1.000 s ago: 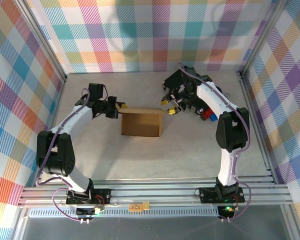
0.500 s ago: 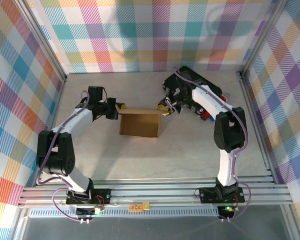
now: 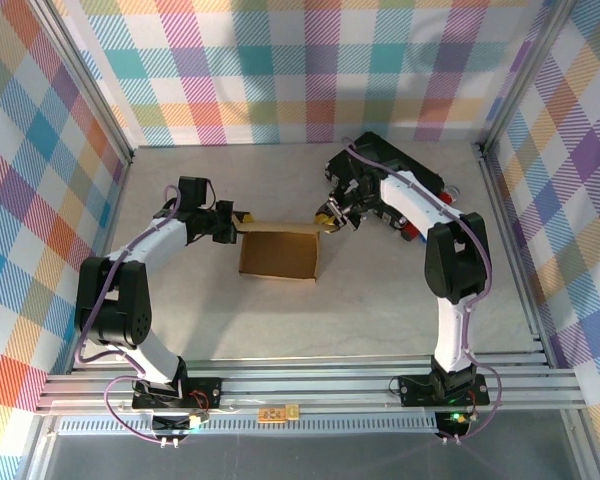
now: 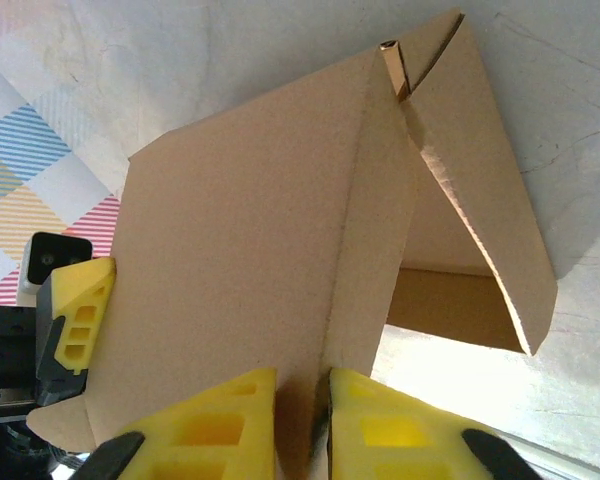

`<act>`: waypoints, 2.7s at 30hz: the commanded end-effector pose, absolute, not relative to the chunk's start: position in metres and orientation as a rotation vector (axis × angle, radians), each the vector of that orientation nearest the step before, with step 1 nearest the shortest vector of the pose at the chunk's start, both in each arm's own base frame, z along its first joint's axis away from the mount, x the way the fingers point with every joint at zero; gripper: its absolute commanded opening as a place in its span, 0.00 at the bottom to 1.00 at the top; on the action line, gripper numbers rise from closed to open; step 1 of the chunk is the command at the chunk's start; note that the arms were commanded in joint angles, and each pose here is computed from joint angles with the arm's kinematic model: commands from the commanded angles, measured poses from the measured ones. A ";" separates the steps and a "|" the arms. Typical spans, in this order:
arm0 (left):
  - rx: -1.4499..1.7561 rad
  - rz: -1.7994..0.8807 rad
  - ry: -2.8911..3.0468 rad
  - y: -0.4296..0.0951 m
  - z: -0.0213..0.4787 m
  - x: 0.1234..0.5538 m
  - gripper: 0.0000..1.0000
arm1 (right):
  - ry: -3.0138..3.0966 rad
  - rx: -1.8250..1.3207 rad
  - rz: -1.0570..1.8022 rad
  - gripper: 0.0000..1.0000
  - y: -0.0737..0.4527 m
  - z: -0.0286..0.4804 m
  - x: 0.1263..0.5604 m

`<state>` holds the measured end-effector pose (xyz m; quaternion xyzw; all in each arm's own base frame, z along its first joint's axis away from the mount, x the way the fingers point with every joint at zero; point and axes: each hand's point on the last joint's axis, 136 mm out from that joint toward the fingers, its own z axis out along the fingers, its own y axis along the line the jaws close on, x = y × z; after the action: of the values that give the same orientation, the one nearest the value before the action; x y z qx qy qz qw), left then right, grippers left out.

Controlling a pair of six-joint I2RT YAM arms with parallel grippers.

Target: Fold the paper box

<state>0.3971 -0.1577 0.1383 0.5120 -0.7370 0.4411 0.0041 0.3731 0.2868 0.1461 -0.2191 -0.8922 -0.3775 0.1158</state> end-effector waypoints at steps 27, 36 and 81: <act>1.395 1.250 -2.530 -0.151 0.111 0.364 0.45 | -2.779 -0.460 -0.927 0.14 0.274 0.103 0.348; 1.194 0.849 -2.751 -0.123 0.106 0.316 0.61 | -2.882 -0.365 -0.796 0.13 0.267 0.097 0.333; 1.019 0.789 -3.058 -0.136 0.134 0.282 0.55 | -2.912 -0.213 -0.582 0.13 0.258 0.062 0.310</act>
<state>0.2726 -0.1450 0.0867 0.3164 -0.9184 0.2367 -0.0218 0.3194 0.2622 0.0707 -0.0761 -0.9715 -0.2149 0.0656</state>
